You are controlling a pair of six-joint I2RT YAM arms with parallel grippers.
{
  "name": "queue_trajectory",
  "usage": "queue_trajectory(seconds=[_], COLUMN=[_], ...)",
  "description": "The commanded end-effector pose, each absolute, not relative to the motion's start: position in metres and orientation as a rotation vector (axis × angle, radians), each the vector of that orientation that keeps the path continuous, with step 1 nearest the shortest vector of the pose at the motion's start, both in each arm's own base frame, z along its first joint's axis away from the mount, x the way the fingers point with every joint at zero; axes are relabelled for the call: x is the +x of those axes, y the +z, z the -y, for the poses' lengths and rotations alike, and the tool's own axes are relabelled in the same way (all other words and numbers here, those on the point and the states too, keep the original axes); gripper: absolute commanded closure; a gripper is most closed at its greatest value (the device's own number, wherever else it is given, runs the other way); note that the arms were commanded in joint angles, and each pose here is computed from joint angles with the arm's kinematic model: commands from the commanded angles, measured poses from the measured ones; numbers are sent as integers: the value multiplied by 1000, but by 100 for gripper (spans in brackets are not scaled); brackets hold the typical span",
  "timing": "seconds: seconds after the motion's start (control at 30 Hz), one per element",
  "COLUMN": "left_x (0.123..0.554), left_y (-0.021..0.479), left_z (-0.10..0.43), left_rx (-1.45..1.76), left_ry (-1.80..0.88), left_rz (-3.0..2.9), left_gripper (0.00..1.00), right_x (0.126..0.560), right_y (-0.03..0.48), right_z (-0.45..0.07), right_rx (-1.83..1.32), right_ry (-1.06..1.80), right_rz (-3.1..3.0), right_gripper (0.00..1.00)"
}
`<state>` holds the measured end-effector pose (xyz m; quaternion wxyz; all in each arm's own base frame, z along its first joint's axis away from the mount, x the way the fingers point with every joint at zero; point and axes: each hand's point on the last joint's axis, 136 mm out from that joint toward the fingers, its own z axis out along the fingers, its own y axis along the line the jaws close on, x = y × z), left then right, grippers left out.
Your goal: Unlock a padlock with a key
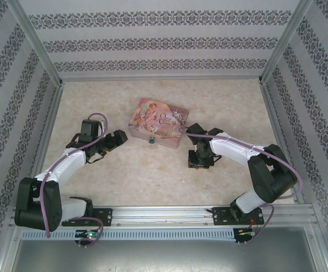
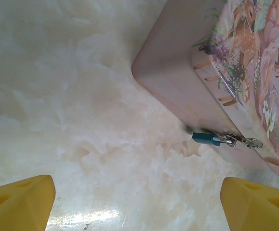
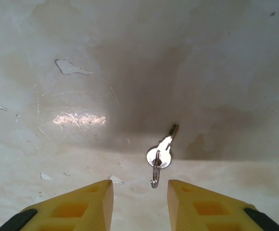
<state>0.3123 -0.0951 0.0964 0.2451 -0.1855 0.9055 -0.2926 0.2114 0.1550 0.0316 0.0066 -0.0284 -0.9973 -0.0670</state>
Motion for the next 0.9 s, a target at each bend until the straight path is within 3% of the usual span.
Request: queue_trajectory(seconds=[0.0,0.87], left_x=[314,315], left_y=[100,102], left_z=[95,97], left_rx=[-511,-504], left_ry=[-800,-804], left_rz=[-2453,-2466], left_gripper=[11,11], right_x=[206,202], right_y=[28,3], right_z=[-148,-138], right_rx=[-85,-106], right_ry=[-126,-94], right_rz=[3107,3059], right_gripper=[67,85])
